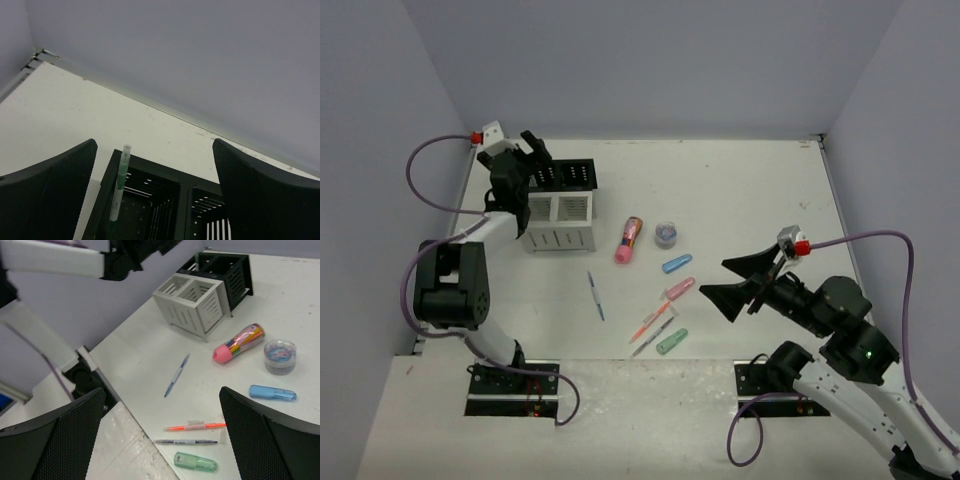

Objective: Sort the stationery into containers
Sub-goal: Place the pen in the storage box.

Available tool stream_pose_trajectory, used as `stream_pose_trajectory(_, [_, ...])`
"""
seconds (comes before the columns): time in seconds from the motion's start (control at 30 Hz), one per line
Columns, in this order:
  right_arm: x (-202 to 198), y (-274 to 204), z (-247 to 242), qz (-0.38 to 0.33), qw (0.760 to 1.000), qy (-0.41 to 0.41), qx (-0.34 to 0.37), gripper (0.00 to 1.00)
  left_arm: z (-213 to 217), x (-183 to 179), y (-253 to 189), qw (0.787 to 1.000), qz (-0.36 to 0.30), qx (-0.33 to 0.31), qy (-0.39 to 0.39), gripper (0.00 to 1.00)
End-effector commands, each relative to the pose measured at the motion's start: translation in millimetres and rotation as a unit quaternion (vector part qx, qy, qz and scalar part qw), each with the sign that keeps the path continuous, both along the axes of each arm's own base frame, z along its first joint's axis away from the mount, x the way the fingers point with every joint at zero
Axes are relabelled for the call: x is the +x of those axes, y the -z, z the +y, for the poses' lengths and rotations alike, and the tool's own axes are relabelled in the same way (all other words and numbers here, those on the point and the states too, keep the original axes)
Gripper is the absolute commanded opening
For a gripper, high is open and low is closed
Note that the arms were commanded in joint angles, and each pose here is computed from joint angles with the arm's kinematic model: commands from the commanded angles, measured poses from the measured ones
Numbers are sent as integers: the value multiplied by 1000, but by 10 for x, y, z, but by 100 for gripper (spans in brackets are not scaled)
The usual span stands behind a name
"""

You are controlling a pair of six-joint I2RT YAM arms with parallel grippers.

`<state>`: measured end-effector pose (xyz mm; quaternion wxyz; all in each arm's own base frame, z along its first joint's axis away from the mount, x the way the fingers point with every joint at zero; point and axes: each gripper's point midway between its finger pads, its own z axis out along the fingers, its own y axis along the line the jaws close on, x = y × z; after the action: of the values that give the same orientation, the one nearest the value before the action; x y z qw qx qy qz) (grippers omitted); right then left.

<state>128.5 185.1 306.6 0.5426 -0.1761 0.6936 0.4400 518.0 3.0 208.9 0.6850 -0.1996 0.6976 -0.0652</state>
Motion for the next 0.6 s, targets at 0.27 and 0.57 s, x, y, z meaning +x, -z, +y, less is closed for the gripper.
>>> stream_pose_trajectory(0.27, [872, 644, -68, 209, 947, 237, -59, 99, -209, -1456, -857, 985, 92, -143, 23, 100])
stream_pose_trajectory(0.57, [926, 739, -281, 199, 934, 293, -47, 99, -1025, -2312, -113, 970, 181, -63, 150, 100])
